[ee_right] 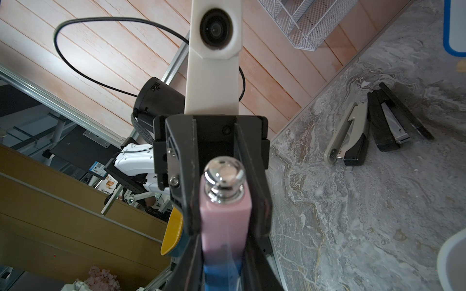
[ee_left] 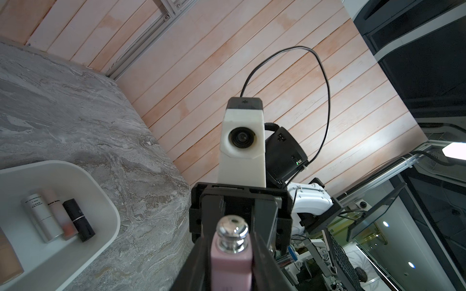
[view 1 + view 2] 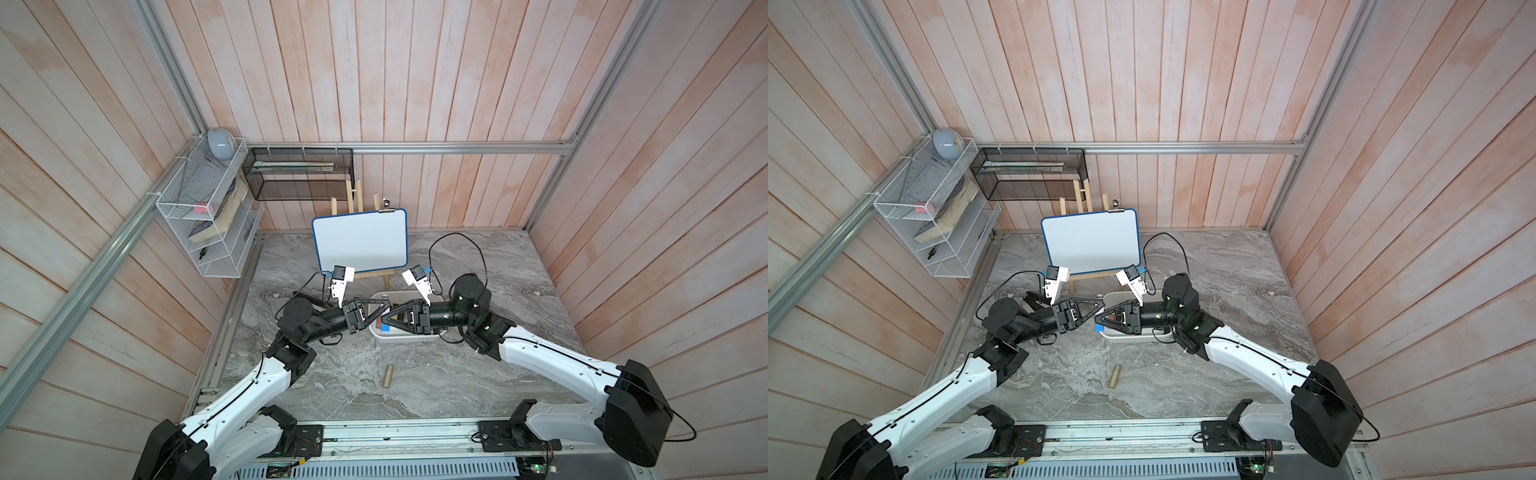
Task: Put the lipstick into the storage box
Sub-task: Place the lipstick in the storage box.
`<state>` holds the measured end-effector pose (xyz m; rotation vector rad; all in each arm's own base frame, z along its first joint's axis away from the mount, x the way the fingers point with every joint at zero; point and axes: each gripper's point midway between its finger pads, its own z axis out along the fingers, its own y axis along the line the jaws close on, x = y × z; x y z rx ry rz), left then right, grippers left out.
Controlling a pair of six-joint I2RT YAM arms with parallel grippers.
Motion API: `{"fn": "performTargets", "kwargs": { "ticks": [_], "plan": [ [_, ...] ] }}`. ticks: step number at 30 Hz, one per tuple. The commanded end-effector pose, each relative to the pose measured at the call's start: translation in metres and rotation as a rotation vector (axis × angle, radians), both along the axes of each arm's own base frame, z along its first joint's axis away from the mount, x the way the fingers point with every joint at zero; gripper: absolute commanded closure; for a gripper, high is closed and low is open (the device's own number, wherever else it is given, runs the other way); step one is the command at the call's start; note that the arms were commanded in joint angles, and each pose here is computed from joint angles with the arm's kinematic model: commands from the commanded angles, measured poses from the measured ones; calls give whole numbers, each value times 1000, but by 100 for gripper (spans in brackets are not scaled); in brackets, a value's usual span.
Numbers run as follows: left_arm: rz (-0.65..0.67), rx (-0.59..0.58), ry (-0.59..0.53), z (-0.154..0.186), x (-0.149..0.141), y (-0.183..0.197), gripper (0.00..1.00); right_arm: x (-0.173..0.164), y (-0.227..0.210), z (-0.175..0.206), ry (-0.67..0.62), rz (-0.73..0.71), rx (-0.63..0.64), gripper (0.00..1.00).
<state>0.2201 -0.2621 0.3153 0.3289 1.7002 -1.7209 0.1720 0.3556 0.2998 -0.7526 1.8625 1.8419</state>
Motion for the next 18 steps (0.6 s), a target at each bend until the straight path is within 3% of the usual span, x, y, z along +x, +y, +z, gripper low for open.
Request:
{"fn": "performTargets", "kwargs": {
  "ticks": [1,9,10,18],
  "plan": [
    [14,29,1,-6,1,2,62,-2,3,12,-48,13,36,85],
    [34,54,-8,-5,3,4,15,4,-2,13,-53,-34,26,85],
    [38,55,-9,-5,3,4,0,5,-3,12,-52,-44,23,85],
    [63,55,-32,4,-1,14,0,32,-27,2,-21,-174,-31,85]
  ]
}}
